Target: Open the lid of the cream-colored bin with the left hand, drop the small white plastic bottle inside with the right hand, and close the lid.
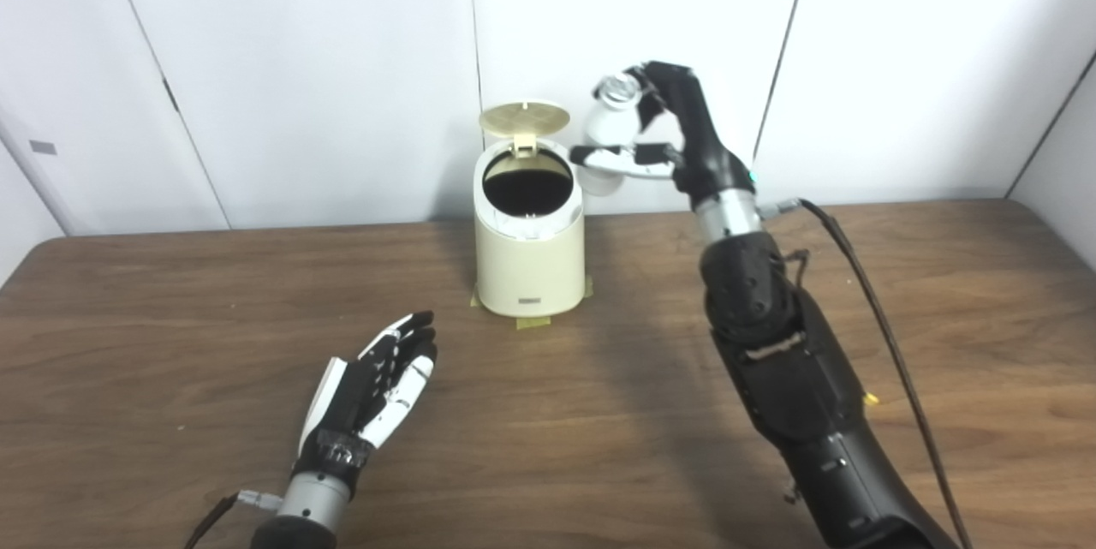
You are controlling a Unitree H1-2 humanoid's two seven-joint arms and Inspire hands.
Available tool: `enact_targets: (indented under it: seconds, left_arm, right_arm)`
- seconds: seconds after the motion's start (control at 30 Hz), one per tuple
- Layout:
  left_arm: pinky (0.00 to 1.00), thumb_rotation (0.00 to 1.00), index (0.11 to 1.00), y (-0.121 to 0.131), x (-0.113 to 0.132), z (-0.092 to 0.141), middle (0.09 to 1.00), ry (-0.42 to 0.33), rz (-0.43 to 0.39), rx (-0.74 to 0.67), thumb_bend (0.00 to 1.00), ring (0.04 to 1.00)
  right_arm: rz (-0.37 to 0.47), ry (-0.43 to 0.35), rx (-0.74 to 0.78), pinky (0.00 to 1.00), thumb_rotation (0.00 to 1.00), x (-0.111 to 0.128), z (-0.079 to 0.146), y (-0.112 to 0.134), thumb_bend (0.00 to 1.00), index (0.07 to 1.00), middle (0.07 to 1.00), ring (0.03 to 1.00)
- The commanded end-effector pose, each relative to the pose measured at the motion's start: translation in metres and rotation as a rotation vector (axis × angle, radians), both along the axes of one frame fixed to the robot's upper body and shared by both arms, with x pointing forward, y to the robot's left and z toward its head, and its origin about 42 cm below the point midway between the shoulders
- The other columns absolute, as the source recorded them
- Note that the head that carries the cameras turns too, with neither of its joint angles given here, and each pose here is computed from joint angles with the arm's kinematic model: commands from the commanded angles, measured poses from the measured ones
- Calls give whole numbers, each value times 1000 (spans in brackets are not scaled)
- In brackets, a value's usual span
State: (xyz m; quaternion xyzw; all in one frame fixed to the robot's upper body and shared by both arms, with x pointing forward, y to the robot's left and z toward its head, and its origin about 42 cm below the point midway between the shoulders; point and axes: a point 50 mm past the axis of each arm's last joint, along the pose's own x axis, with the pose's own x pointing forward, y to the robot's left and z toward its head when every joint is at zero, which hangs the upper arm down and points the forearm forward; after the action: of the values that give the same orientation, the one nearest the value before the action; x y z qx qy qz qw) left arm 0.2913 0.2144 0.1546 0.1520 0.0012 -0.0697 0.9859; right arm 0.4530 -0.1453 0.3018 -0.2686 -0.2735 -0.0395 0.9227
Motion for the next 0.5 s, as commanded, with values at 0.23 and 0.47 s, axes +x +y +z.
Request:
enact_targets:
  seconds: [0.23, 0.47]
  left_arm:
    - [844, 653, 888, -8, 5, 9, 883, -62, 10, -27, 419, 882]
    - [854, 661, 887, -10, 3, 8, 877, -66, 14, -35, 412, 879]
  right_arm:
    - [68, -107, 65, 383, 0, 13, 42, 28, 520, 465, 514, 436]
    - [86, -102, 66, 378, 0, 11, 45, 35, 520, 472, 514, 429]
